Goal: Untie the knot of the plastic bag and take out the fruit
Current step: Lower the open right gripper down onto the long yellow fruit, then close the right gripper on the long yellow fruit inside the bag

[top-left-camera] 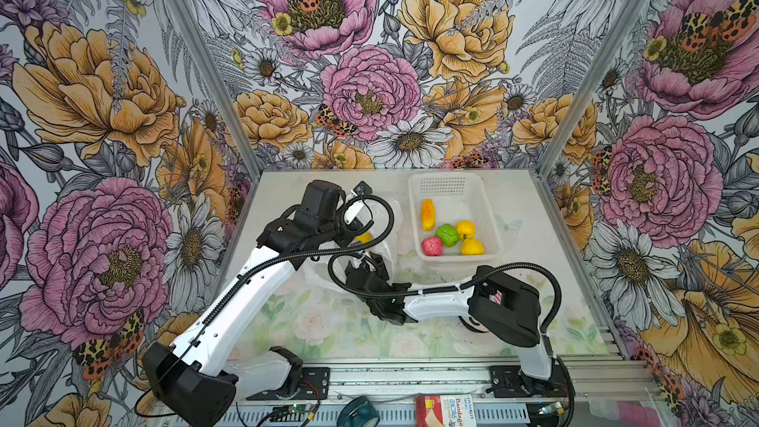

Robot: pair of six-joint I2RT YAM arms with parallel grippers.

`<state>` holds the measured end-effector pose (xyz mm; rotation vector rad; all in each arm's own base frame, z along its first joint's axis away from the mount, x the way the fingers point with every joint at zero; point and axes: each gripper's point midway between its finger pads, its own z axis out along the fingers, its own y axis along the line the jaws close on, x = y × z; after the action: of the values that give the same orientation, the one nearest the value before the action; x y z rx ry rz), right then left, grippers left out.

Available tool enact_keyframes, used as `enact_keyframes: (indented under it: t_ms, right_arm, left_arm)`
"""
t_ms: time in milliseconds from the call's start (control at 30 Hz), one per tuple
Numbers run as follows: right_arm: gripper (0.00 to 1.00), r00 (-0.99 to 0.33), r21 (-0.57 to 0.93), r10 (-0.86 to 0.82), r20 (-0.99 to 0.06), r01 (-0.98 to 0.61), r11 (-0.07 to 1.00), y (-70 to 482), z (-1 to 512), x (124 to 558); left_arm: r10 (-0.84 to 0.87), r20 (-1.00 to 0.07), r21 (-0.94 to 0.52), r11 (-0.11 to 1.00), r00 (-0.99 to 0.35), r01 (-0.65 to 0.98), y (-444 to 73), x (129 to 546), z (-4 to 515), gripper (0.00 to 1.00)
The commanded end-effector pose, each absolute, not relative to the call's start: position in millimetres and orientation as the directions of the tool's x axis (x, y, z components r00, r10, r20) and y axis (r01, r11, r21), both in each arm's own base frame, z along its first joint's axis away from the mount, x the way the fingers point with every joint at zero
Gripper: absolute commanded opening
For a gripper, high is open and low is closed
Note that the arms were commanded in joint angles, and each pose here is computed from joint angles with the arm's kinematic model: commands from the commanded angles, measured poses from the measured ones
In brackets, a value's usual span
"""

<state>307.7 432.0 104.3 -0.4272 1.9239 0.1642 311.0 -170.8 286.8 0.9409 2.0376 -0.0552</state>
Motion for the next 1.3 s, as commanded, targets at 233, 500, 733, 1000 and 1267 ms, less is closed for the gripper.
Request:
enact_keyframes:
  t_ms: [233, 500, 733, 1000, 1267]
  right_arm:
    - [0.72, -0.295, -0.022, -0.121, -0.948, -0.318, 0.948, 411, 113, 311]
    - [0.91, -0.357, -0.005, -0.101, -0.928, -0.259, 0.966, 412, 91, 345]
    - [0.91, -0.396, -0.005, -0.083, -0.914, -0.194, 0.981, 416, 65, 372]
    - [0.91, -0.424, -0.02, -0.068, -0.903, -0.117, 0.993, 405, 43, 381]
    - [0.81, -0.47, 0.004, -0.047, -0.881, -0.107, 0.994, 400, 29, 375]
  left_arm:
    - [0.602, -0.764, 0.297, 0.65, -0.235, 0.7, -189, 291, 303, 0.0]
    - [0.597, -0.787, 0.303, 0.591, -0.153, 0.748, -202, 273, 313, 0.0]
    - [0.568, -0.819, 0.313, 0.555, -0.077, 0.771, -206, 259, 325, 0.0]
    - [0.571, -0.818, 0.323, 0.562, -0.074, 0.762, -204, 259, 325, 0.0]
    - [0.592, -0.794, 0.341, 0.624, -0.14, 0.703, -191, 277, 316, 0.0]
